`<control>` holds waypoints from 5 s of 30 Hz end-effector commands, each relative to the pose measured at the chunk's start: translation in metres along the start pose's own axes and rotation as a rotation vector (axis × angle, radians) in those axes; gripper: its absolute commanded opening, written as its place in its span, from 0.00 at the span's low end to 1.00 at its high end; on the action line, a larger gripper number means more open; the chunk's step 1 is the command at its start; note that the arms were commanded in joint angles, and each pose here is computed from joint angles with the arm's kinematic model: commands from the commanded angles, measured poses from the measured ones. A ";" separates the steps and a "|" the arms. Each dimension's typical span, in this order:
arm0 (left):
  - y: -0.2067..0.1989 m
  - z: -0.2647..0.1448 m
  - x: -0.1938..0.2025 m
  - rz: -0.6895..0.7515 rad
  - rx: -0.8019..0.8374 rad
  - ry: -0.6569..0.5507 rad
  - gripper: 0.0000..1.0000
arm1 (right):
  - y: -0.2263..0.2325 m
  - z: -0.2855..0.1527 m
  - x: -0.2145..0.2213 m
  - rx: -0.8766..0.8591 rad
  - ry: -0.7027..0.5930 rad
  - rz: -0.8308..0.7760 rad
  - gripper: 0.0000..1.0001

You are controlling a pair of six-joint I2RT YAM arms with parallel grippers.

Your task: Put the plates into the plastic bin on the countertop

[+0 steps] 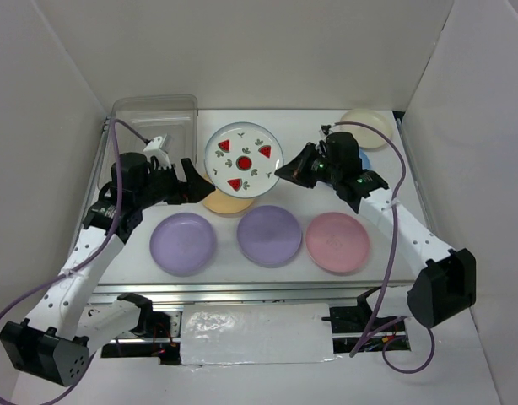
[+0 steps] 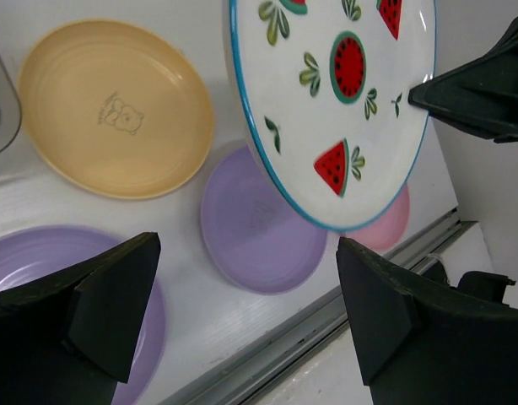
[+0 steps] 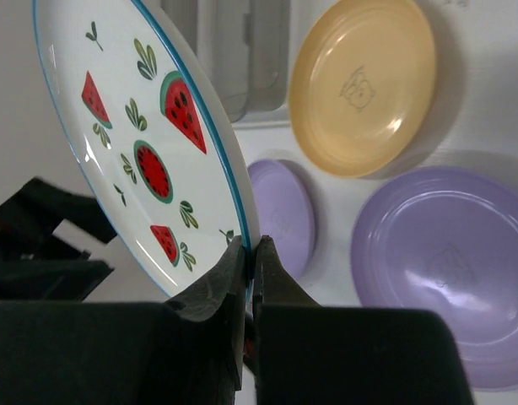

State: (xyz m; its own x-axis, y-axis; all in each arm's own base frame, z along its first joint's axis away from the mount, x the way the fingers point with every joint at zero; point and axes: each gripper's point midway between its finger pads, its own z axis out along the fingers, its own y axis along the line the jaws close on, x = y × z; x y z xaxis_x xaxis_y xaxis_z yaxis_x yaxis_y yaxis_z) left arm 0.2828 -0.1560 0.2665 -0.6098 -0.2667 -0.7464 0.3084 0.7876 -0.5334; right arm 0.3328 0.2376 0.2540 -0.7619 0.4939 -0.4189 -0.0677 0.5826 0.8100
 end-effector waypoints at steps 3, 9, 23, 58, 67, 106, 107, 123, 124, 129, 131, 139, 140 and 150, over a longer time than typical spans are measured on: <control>-0.020 0.010 -0.025 0.012 0.118 -0.087 0.99 | 0.055 -0.036 -0.004 -0.201 -0.028 -0.088 0.00; -0.024 0.020 -0.033 0.010 0.157 -0.113 0.63 | 0.056 -0.038 0.012 -0.227 0.012 -0.094 0.00; -0.014 0.028 -0.046 -0.049 0.077 -0.136 0.00 | 0.065 -0.040 0.026 -0.273 0.049 -0.109 0.11; 0.307 0.102 -0.218 -0.618 -0.361 -0.596 0.00 | -0.005 -0.077 0.066 -0.308 0.061 -0.175 1.00; 0.337 0.121 -0.192 -0.720 -0.512 -0.514 0.35 | -0.009 -0.078 0.076 -0.319 0.077 -0.172 1.00; 0.112 -0.090 -0.031 -0.303 -0.532 -0.240 0.99 | -0.127 0.127 0.007 0.326 0.187 -0.153 0.99; 0.113 -0.092 -0.019 -0.293 -0.533 -0.223 0.99 | -0.124 0.136 -0.003 0.331 0.170 -0.163 0.98; 0.121 -0.121 0.012 -0.193 -0.616 -0.257 0.99 | -0.166 0.195 0.045 0.454 0.346 -0.134 0.80; 0.121 -0.122 0.012 -0.191 -0.616 -0.263 0.99 | -0.161 0.197 0.043 0.458 0.333 -0.141 0.78; 0.116 -0.124 0.011 -0.179 -0.601 -0.283 0.99 | -0.161 0.194 0.047 0.470 0.352 -0.118 0.44; 0.114 -0.121 0.012 -0.177 -0.582 -0.272 0.99 | -0.160 0.193 0.049 0.450 0.379 -0.090 0.26; 0.091 -0.087 0.012 -0.123 -0.382 -0.150 0.99 | -0.138 0.127 -0.015 0.518 0.047 0.008 0.00; 0.084 -0.081 0.009 -0.102 -0.329 -0.131 0.99 | -0.131 0.117 -0.024 0.521 0.000 0.001 0.00; 0.021 -0.004 -0.042 -0.123 0.086 -0.049 0.99 | -0.035 0.041 -0.025 0.408 -0.025 -0.224 0.00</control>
State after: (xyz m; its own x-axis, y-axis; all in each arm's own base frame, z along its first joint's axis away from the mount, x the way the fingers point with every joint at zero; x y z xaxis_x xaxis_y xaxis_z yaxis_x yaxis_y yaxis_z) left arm 0.2887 -0.0956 0.2374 -0.6647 -0.4159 -0.6206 0.0919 0.7789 -0.6204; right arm 0.3997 0.2257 0.2036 -0.7209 0.4024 -0.5642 0.1024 0.8671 0.4875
